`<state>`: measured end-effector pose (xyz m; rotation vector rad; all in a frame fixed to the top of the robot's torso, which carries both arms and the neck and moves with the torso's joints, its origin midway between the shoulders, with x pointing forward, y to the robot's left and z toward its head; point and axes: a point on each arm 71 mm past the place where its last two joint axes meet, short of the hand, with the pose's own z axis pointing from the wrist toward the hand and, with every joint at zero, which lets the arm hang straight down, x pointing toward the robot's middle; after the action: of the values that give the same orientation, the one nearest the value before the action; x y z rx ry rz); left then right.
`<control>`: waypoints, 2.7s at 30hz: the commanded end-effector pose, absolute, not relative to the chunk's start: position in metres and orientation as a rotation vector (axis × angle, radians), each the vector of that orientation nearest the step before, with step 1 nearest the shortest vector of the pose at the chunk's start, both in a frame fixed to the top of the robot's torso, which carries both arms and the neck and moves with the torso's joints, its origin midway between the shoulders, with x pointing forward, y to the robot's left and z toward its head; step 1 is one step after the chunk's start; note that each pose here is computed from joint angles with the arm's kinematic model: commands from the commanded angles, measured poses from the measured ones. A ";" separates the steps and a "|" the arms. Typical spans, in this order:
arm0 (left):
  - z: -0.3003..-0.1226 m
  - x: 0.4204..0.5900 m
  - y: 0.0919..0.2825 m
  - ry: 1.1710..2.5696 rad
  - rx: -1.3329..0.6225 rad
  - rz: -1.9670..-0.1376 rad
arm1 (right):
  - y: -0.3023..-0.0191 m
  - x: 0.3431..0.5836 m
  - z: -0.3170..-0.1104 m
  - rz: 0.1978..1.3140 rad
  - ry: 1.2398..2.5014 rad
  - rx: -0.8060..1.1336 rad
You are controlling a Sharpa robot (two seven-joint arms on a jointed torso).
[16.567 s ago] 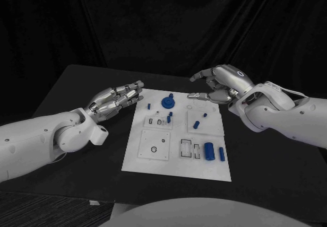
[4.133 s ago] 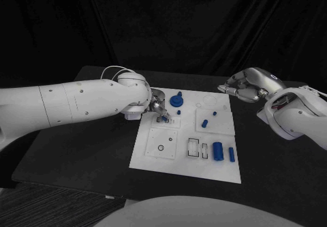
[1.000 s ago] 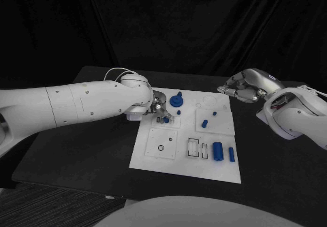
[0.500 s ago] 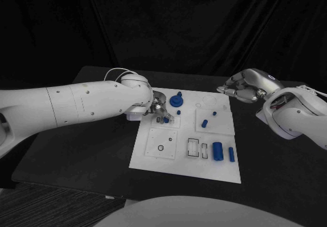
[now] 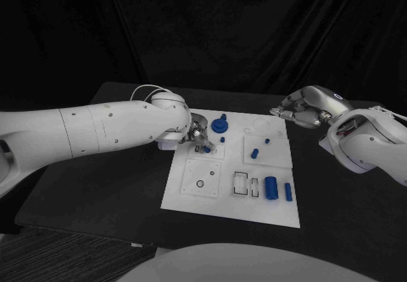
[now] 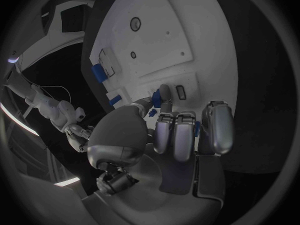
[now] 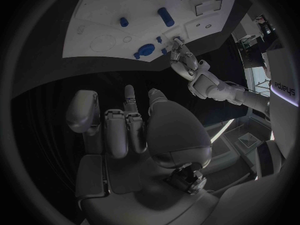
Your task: Assemble the parts on the task board
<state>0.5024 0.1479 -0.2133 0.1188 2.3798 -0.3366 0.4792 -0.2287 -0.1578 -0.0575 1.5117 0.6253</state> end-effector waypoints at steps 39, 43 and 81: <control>-0.209 0.496 0.160 2.245 0.044 -0.395 | -0.231 0.481 -0.162 0.598 1.539 -0.047; -0.213 0.495 0.159 2.258 0.048 -0.390 | -0.231 0.481 -0.162 0.599 1.540 -0.048; -0.225 0.491 0.155 2.306 0.075 -0.392 | -0.230 0.481 -0.163 0.598 1.543 -0.048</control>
<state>0.4943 0.1563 -0.2204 0.0525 2.2824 -0.3857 0.4811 -0.2294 -0.1612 -0.0577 1.5343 0.6134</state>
